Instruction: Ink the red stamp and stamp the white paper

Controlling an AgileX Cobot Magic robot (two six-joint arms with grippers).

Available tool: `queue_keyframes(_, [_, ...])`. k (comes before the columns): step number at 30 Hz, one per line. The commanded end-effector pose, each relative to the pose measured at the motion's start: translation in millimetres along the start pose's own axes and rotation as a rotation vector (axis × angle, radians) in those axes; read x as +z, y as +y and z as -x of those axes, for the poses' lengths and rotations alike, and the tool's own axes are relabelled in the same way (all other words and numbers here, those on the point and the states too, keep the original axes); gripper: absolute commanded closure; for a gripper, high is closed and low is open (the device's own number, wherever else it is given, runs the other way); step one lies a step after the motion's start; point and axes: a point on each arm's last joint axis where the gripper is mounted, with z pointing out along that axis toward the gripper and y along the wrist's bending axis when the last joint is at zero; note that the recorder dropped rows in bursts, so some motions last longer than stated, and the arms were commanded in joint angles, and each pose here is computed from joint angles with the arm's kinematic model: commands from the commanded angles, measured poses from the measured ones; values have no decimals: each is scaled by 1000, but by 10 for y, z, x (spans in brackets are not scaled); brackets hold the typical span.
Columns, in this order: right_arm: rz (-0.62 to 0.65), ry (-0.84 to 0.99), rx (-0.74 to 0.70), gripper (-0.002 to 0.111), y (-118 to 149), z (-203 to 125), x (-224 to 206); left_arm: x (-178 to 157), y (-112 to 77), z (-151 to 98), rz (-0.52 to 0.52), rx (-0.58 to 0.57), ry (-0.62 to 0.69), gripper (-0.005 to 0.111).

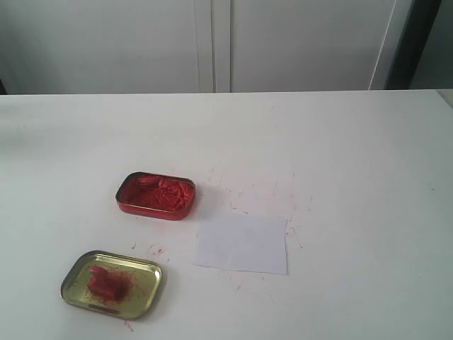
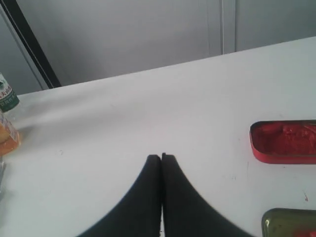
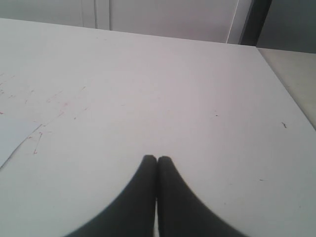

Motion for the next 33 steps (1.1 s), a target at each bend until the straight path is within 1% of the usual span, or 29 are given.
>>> queue_keyframes(1, [-6, -13, 0, 108, -3, -4, 3, 137, 30, 188, -25, -7, 103, 107])
queue_keyframes(10, [-6, -13, 0, 108, -3, -4, 3, 495, 74, 447, -85, -12, 356, 107])
queue_keyframes(13, [-6, -13, 0, 108, -3, -4, 3, 684, 89, 512, -105, -15, 449, 107])
queue_keyframes(16, [-6, -13, 0, 108, -3, -4, 3, 857, 101, 542, -120, -14, 516, 107])
queue_keyframes(17, [-6, -13, 0, 108, -3, -4, 3, 937, 102, 540, -131, -16, 562, 107])
queue_keyframes(20, [-6, -13, 0, 108, -3, -4, 3, 1074, 97, 515, -152, -10, 626, 107])
queue_keyframes(22, [-6, -13, 0, 108, -3, -4, 3, 1180, 47, 470, -202, 10, 687, 107])
queue_keyframes(24, [-6, -13, 0, 108, -3, -4, 3, 1252, -63, 433, -278, 65, 752, 107])
queue_keyframes(27, [-6, -13, 0, 108, -3, -4, 3, 1328, -159, 417, -335, 103, 822, 107])
queue_keyframes(33, [-6, -13, 0, 108, -3, -4, 3, 1467, -372, 400, -448, 199, 906, 107])
